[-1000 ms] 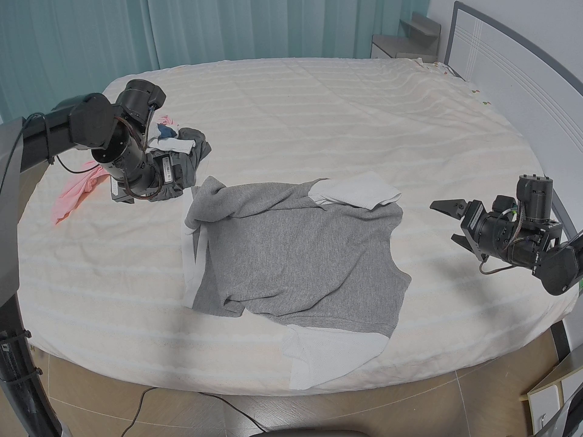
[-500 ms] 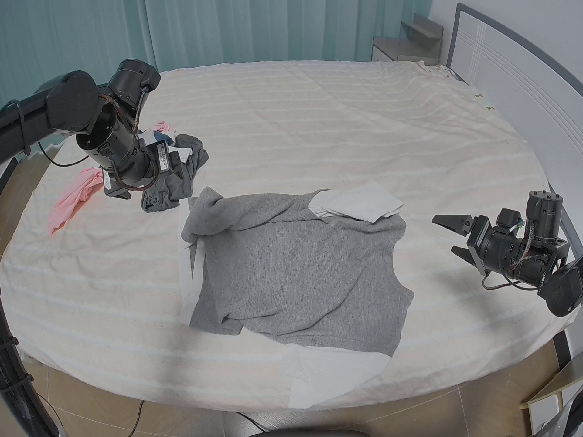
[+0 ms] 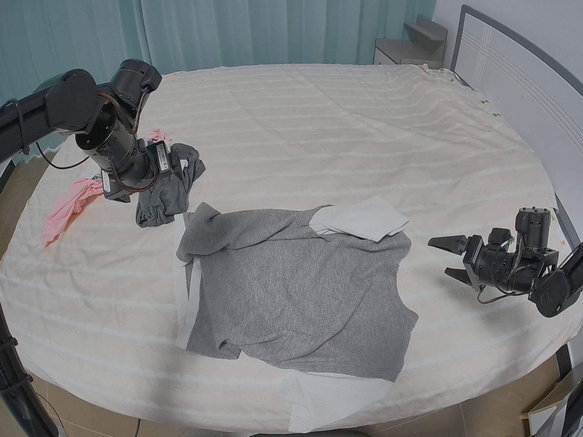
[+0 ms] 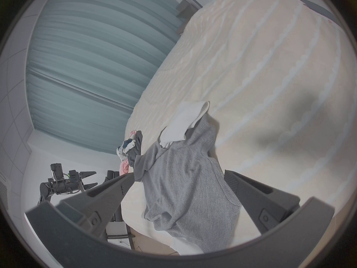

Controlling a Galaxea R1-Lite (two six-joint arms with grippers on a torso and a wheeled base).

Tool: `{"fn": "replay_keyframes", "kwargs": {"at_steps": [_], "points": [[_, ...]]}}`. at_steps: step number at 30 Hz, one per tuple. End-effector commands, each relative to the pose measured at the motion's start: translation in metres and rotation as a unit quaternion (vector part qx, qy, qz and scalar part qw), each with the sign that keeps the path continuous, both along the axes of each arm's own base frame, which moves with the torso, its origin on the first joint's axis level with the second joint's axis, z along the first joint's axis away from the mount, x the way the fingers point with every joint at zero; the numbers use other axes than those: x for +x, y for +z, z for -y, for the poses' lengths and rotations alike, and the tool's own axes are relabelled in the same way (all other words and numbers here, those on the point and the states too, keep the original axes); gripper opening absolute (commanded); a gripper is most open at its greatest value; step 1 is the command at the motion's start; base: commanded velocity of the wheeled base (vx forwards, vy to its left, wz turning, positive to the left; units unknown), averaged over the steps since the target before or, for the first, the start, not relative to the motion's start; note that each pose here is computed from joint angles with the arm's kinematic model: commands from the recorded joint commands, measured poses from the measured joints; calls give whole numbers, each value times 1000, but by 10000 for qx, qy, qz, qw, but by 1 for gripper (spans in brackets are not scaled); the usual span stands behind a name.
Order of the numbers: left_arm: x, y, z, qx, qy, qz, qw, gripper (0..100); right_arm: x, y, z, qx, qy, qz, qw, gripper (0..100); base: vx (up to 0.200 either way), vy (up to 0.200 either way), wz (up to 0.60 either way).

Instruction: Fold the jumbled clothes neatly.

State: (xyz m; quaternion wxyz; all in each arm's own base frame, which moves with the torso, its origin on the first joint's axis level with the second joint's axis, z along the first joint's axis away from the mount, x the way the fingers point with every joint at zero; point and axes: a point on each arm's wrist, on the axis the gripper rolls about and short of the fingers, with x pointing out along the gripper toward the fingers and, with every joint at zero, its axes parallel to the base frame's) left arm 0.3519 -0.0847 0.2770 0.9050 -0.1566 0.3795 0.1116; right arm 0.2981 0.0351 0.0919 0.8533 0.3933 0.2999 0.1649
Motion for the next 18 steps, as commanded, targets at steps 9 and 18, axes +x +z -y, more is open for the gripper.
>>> {"fn": "replay_keyframes", "kwargs": {"at_steps": [9, 18], "points": [[-29, 35, -6, -234, -174, 465, 9985, 100, 13, -46, -1, -234, 304, -443, 9983, 100, 89, 0, 0], [-100, 75, -25, -783, -900, 266, 9925, 100, 29, -87, -3, -268, 404, -298, 9984, 100, 0, 0, 0]]}}
